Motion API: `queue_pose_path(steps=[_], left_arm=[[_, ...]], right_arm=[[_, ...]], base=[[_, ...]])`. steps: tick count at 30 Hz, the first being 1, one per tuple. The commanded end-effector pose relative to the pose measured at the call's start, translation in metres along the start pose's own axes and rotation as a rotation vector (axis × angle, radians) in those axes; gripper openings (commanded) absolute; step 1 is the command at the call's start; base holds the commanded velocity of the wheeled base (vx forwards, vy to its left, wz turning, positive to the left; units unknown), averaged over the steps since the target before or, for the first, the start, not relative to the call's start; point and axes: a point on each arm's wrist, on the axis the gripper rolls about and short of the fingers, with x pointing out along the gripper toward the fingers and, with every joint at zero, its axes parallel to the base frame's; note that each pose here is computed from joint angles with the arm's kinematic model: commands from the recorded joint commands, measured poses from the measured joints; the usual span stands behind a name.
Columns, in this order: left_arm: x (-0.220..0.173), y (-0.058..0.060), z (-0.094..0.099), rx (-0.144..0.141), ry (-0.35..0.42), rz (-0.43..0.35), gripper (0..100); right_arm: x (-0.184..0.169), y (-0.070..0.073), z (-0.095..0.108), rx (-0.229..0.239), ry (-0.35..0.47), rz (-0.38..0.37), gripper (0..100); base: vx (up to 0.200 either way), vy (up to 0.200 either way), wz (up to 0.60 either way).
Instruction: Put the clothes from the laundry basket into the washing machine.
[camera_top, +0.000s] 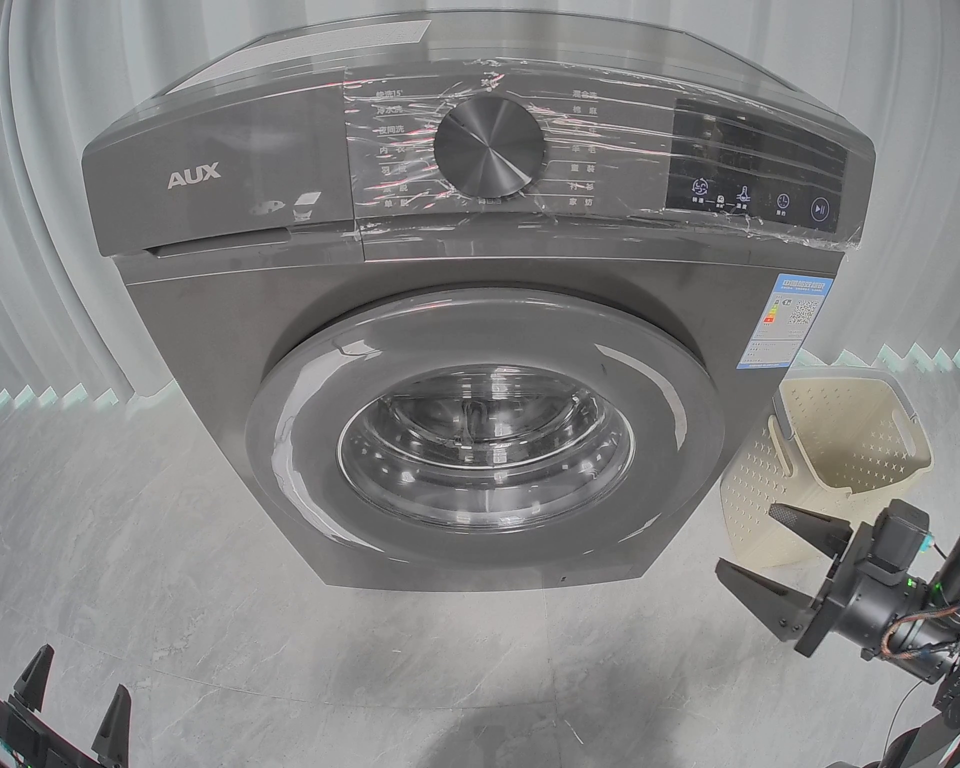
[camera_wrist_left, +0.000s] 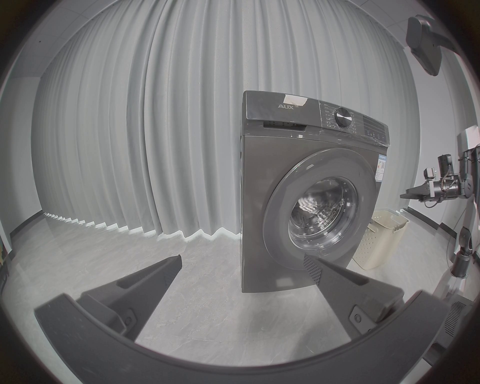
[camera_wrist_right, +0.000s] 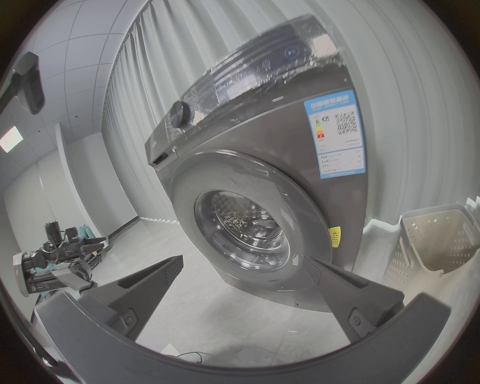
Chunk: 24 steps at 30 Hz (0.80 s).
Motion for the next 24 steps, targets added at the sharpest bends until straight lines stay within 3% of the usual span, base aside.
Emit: queue_pose_path(steps=[1,7,13,15,22,24], left_arm=[[0.000,0.000,-0.005,-0.001,0.001,-0.002,100],[0.000,0.000,-0.005,-0.006,0.001,-0.005,100],[0.000,0.000,-0.005,-0.006,0.001,-0.007,100],[0.000,0.000,-0.005,-0.007,0.001,-0.005,100],[0.000,0.000,-0.005,-0.010,0.001,-0.005,100],[0.000,0.000,-0.005,-0.009,0.000,-0.005,100]], right_arm=[[-0.053,-0.004,0.012,-0.044,-0.114,-0.055,100],[-0.078,-0.007,0.009,-0.059,-0.114,-0.121,100],[-0.117,-0.008,0.002,-0.141,-0.186,-0.294,100],[-0.128,-0.006,-0.004,-0.145,-0.192,-0.349,100],[-0.153,0.002,-0.028,-0.147,-0.199,-0.421,100],[-0.167,0.007,-0.054,-0.142,-0.170,-0.488,100]], base=[[0.000,0.000,0.00],[0.000,0.000,0.00],[0.000,0.000,0.00],[0.000,0.000,0.00],[0.000,0.000,0.00],[0.000,0.000,0.00]])
